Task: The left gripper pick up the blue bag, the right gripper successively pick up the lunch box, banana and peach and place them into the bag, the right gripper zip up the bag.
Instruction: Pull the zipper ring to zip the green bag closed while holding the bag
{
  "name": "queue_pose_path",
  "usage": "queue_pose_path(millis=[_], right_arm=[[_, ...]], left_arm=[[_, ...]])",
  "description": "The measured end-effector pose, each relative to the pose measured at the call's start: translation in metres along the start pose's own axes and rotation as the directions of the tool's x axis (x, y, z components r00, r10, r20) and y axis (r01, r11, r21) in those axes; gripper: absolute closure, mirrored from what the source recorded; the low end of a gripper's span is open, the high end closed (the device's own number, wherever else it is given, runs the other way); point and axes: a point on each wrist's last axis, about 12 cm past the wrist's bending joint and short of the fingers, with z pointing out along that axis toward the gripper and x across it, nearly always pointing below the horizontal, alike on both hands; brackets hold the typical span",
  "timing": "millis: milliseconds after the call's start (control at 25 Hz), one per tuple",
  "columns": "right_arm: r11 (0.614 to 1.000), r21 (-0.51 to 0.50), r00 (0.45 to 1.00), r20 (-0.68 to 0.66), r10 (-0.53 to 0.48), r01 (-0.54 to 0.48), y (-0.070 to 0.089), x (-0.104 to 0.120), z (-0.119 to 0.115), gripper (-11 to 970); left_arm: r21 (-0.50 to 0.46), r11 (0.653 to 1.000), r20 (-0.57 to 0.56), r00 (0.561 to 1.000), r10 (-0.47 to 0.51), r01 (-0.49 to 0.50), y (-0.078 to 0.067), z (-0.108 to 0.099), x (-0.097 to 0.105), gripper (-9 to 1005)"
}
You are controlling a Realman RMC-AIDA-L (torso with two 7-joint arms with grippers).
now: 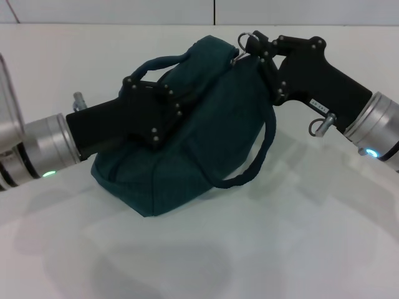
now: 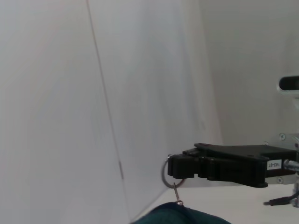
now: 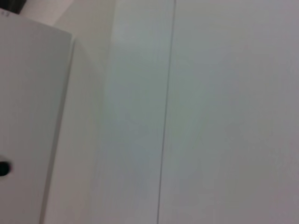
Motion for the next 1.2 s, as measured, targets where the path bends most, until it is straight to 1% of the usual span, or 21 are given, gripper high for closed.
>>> queue_pose_path(millis=[160, 280, 440, 600, 760, 800, 880, 960, 1000, 1080, 1200], right_arm=[[0.998, 0.048, 0.999, -0.007, 0.048, -0.047, -0.009, 0.002, -0.004, 941], [0.992, 0.101, 0.997, -0.005, 0.073, -0.072, -0.016, 0.003, -0.009, 940], [0.986, 0.140, 0.996, -0.008, 0.089, -0.087, -0.021, 0.005, -0.012, 940], [0.984, 0.153, 0.995, -0.025, 0.093, -0.088, -0.022, 0.007, -0.012, 941], [0.983, 0.159, 0.995, -0.030, 0.098, -0.092, -0.022, 0.008, -0.013, 941], [0.983, 0.157, 0.995, -0.031, 0.099, -0.093, -0.022, 0.008, -0.013, 941], [0.984, 0.151, 0.995, -0.033, 0.098, -0.092, -0.021, 0.008, -0.012, 941], [0.984, 0.150, 0.995, -0.033, 0.098, -0.092, -0.021, 0.008, -0.012, 941], [0.984, 0.150, 0.995, -0.033, 0.098, -0.092, -0.021, 0.008, -0.012, 941], [0.984, 0.149, 0.995, -0.033, 0.098, -0.092, -0.021, 0.008, -0.012, 941], [0.985, 0.147, 0.995, -0.034, 0.098, -0.092, -0.020, 0.008, -0.012, 941]], left_arm=[[-0.040, 0.998, -0.003, 0.999, 0.052, -0.052, -0.003, -0.010, 0.004, 940], [-0.079, 0.995, -0.001, 0.998, 0.069, -0.069, -0.003, -0.018, 0.006, 957], [-0.142, 0.988, -0.007, 0.998, 0.064, -0.065, 0.001, -0.028, 0.007, 965], [-0.202, 0.978, -0.007, 0.998, 0.059, -0.059, 0.005, -0.037, 0.008, 973], [-0.212, 0.976, 0.005, 0.999, 0.041, -0.039, 0.006, -0.038, 0.007, 981], [-0.217, 0.976, 0.026, 1.000, 0.009, -0.003, 0.008, -0.037, 0.005, 983], [-0.234, 0.964, 0.098, 0.990, -0.104, 0.124, 0.013, -0.035, -0.001, 987], [-0.225, 0.935, 0.177, 0.955, -0.239, 0.275, 0.020, -0.033, -0.008, 991], [-0.214, 0.923, 0.198, 0.940, -0.278, 0.318, 0.022, -0.032, -0.011, 993], [-0.187, 0.912, 0.225, 0.919, -0.323, 0.366, 0.025, -0.030, -0.016, 997], [-0.137, 0.905, 0.230, 0.901, -0.367, 0.403, 0.031, -0.023, -0.027, 926]])
